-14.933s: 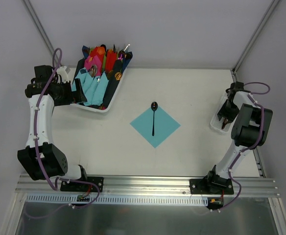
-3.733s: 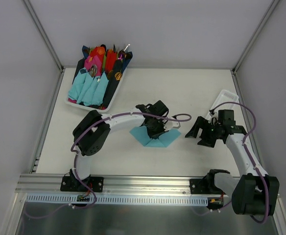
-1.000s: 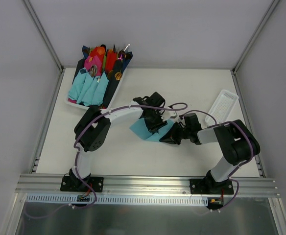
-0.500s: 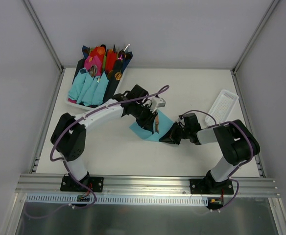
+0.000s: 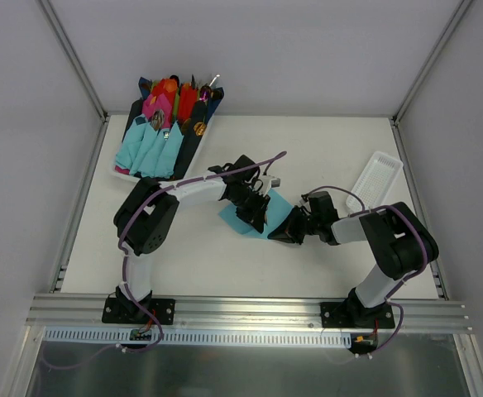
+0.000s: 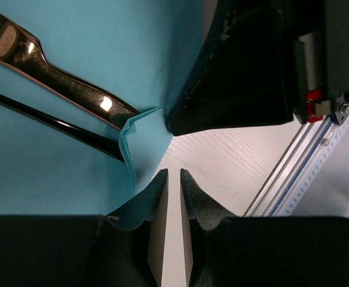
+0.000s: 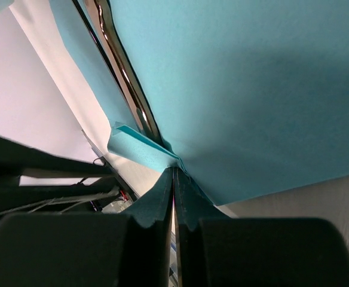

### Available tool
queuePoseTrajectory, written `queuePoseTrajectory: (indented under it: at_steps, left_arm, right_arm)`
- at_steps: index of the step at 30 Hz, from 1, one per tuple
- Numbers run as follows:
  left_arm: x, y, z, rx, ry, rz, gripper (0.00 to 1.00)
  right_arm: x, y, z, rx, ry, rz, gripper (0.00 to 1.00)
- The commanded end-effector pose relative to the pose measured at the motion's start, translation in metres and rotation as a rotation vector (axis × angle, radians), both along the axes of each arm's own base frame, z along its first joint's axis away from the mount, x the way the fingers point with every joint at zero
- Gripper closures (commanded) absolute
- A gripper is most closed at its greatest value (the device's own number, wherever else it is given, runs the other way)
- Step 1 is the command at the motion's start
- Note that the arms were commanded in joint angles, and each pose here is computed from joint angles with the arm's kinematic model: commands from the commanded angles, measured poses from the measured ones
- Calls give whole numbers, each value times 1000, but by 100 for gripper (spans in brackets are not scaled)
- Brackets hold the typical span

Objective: Place the utensils on the paper napkin and roll it up

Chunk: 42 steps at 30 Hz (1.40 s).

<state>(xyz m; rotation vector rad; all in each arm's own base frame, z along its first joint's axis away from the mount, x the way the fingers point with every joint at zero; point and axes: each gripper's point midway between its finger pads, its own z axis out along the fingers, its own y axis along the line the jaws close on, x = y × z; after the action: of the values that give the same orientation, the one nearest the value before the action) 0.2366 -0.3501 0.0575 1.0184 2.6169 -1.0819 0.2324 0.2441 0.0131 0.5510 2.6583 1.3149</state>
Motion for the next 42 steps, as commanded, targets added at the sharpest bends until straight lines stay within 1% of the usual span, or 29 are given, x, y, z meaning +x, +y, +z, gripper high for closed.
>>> queuePoseTrajectory:
  at_steps: [1, 6, 10, 17, 21, 27, 36, 40, 42]
  left_arm:
    - [11, -12, 3, -3, -16, 36, 87]
    - [12, -9, -10, 25, -14, 37, 88]
    - [18, -1, -23, 81, -41, 60, 89]
    - [25, 14, -30, 130, -64, 100, 91]
    - [26, 21, -31, 146, -88, 97, 91]
    - [23, 26, -35, 162, -89, 95, 93]
    - [22, 29, -46, 194, -69, 105, 100]
    - [23, 27, -45, 190, -66, 106, 100]
    - [23, 26, -45, 189, -65, 104, 100]
  right_arm:
    - [0, -5, -14, -50, 14, -25, 95]
    - [-1, -3, -15, -47, 19, -22, 96]
    - [-1, -4, -16, -50, 23, -23, 96]
    - [-2, -5, -17, -53, 26, -25, 99]
    - [-3, -6, -18, -56, 28, -28, 99]
    - [-5, -5, -18, -53, 25, -19, 99]
    - [0, 1, 2, -12, -42, 21, 95]
    - [2, 5, 14, 11, -76, 40, 92]
    - [5, 8, 21, 20, -98, 45, 90]
